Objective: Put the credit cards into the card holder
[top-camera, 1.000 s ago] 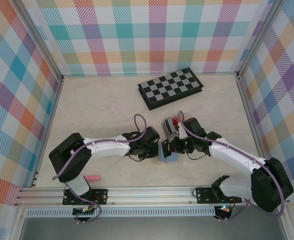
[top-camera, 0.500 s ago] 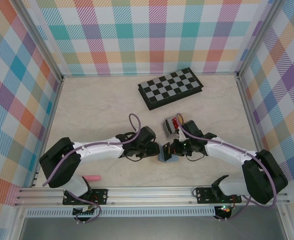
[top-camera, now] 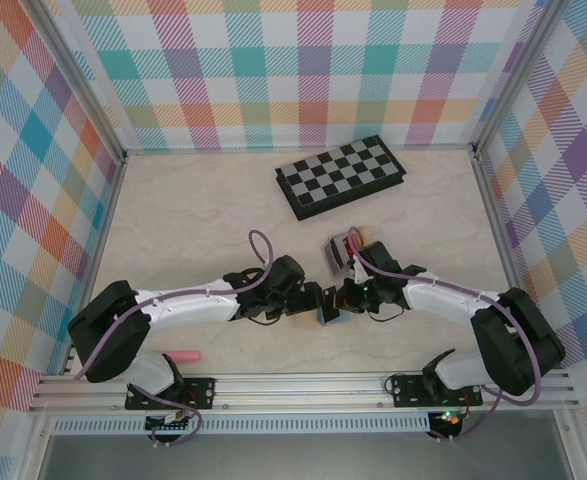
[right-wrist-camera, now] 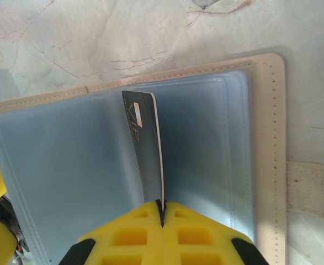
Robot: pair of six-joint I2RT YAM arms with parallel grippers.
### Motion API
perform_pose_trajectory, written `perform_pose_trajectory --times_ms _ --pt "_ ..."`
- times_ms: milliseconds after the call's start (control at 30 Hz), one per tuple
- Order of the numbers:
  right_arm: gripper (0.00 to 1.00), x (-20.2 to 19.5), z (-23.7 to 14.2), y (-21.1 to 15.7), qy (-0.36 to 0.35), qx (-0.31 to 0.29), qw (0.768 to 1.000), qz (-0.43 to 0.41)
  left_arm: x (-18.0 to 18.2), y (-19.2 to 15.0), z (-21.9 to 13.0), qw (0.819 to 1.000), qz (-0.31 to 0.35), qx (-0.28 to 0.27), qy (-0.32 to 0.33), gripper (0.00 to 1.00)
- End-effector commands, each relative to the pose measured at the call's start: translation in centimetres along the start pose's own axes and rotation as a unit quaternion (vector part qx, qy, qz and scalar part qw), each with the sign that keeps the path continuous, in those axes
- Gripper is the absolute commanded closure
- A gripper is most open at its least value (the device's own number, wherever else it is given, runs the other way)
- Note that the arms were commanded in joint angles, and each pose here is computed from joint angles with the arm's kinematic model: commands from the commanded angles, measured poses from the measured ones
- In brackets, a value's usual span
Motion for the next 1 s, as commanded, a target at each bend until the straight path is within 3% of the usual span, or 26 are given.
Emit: perform_pose_trajectory --times_ms 0,333,500,833,967 --pt "0.99 -0.4 0.4 -0.3 -0.016 0.009 1.0 0.012 0.1 0.8 -1.2 0.999 -0.01 -0.037 -0.008 0.06" --pt "0.99 1.1 -0.8 0.1 -0.004 -0.001 1.0 -0.004 -0.3 0.3 -0.1 1.0 -0.003 -0.019 -0.024 0.17" --pt "0.99 0.8 -0.8 0.2 -0.013 -0.006 1.0 0.0 0.3 0.3 0.2 1.0 -0.001 -0.013 0.003 0.5" --pt "0.99 1.8 -3.2 0.3 0.009 -0.049 0.999 -0.015 2.4 -0.5 1.3 0.998 0.019 0.001 0.057 0.96" --pt "0.98 2.3 -3.2 0.0 0.035 -0.044 0.998 -0.021 2.1 -0.7 2.3 0.998 0.028 0.015 0.055 1.0"
Point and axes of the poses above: each hand's point on the last joint's axis, 136 mm out from that joint toward the fingers, its own z axis out along the fingers, its own x axis along the line the jaws close on, y = z × x, the point moved 4 cm from there along -z, back along the fingers, and after that the axes turned 12 degrees about z, right-handed, at the moved point
